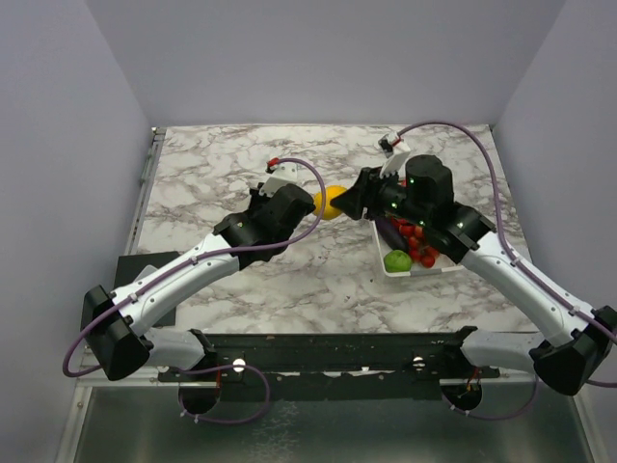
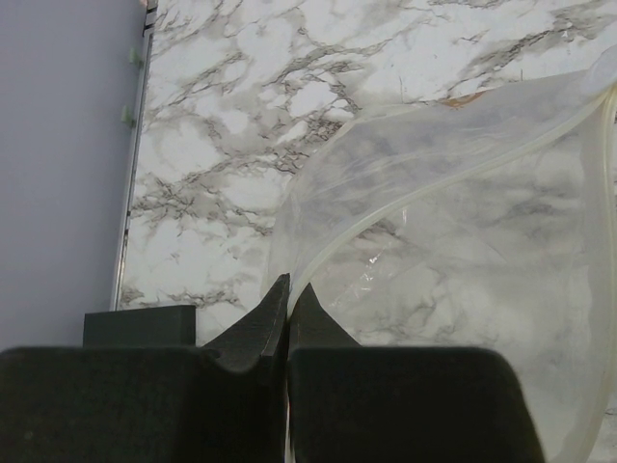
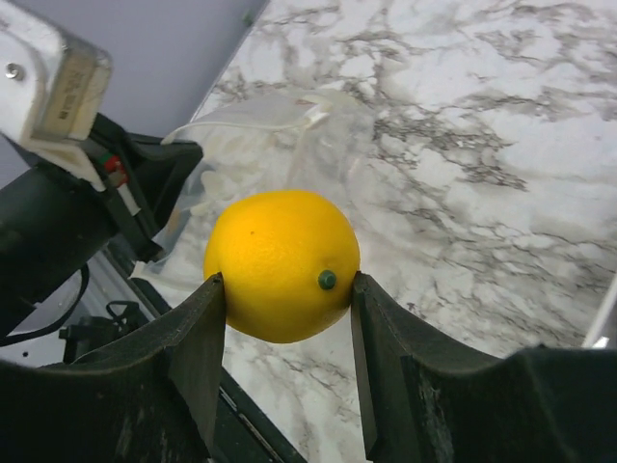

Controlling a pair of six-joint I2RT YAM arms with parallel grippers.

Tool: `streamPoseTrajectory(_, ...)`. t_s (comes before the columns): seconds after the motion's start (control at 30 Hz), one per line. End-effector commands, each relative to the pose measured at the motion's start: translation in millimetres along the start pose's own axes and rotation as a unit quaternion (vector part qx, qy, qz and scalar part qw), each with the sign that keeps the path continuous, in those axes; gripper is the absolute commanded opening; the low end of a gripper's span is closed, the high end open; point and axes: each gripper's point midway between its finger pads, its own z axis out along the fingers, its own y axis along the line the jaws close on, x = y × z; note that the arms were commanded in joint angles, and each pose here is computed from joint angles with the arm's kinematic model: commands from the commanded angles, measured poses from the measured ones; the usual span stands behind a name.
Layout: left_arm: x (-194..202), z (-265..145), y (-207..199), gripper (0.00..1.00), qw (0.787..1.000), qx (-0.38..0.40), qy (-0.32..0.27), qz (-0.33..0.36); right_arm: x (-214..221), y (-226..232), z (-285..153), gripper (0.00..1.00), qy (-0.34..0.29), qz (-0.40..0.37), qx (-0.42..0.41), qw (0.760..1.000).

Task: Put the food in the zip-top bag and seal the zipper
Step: Place the fake fruit in the zipper food storage bag.

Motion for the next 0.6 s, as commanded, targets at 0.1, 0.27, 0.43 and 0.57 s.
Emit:
streamPoseTrajectory(0.1, -2, -6, 0, 0.00, 1.000, 0.015, -0.008, -0.011, -15, 41, 23, 0.24, -0.025, -0.020, -0.045, 0.998)
streamPoseTrajectory(0.27, -3, -6, 0, 0.00, 1.000, 0.018, -0.009, -0.012, -4, 49, 43, 0.24, -0.013, -0.030, -0.037, 0.999)
streamPoseTrajectory(0.43, -4, -7, -1, 0.00, 1.000, 0.023, -0.010, -0.016, 6, 53, 62, 0.24, 0.000, -0.042, -0.027, 0.999)
streamPoseTrajectory(0.57, -4, -7, -1, 0.00, 0.999, 0.025, -0.011, -0.017, 16, 56, 76, 0.24, 0.012, -0.051, -0.019, 0.998)
